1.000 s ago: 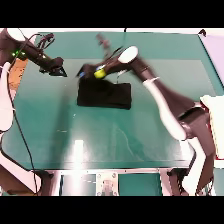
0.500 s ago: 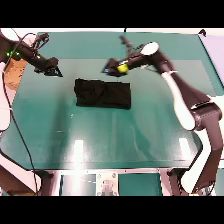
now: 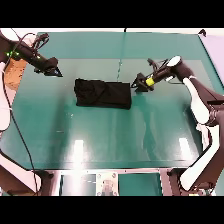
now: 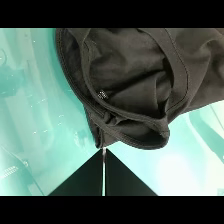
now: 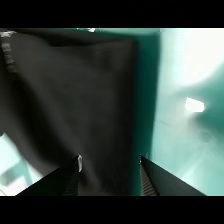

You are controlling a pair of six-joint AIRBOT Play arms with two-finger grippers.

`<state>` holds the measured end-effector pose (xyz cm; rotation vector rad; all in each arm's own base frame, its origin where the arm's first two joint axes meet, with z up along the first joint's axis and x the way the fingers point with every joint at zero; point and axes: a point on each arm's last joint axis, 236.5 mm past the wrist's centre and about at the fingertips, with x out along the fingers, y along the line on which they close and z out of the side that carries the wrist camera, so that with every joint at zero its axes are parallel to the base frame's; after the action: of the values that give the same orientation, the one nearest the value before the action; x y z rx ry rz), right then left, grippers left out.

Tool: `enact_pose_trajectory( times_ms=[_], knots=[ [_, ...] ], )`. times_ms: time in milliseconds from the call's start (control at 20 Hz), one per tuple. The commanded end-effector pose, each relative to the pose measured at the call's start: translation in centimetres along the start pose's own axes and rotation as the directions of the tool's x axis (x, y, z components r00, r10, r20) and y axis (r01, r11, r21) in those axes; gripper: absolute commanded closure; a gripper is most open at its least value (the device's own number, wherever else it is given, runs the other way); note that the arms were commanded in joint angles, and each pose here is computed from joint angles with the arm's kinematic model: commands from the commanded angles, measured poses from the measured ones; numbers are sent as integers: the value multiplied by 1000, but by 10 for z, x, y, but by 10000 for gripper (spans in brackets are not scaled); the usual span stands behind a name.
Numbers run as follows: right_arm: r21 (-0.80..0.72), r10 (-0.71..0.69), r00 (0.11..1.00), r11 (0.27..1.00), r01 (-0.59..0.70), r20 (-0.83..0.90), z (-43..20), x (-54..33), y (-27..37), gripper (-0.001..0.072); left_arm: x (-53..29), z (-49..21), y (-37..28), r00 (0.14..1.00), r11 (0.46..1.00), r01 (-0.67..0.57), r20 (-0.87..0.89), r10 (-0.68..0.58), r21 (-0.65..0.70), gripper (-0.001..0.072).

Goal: Fold the shirts.

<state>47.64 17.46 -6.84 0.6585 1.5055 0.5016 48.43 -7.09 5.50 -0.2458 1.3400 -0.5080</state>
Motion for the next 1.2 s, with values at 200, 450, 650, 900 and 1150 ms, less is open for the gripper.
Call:
enact_pose_trajectory(
  times_ms=[200, 450, 650, 900, 1150],
  knots=[
    [12, 110, 993, 994, -111, 38, -18, 79, 52, 538, -1, 0, -1, 1000, 1000, 3, 2, -3, 1, 686],
    [-163, 227, 969, 964, -210, 95, 10, 2, 132, 698, -1, 0, -1, 1000, 1000, 3, 2, -3, 1, 686],
    [-277, 300, 903, 936, -216, 308, 38, -142, 175, 698, -1, -2, -1, 1000, 1000, 5, -8, -5, 1, 686],
    [-229, 270, 729, 960, -159, 629, 48, -326, 133, 698, -1, -7, -3, 999, 1000, 11, -31, -11, 1, 686],
    [-32, 86, 541, 994, -108, 837, 36, -457, 21, 698, -1, -5, -6, 1000, 1000, 23, -19, -22, 2, 686]
  ],
)
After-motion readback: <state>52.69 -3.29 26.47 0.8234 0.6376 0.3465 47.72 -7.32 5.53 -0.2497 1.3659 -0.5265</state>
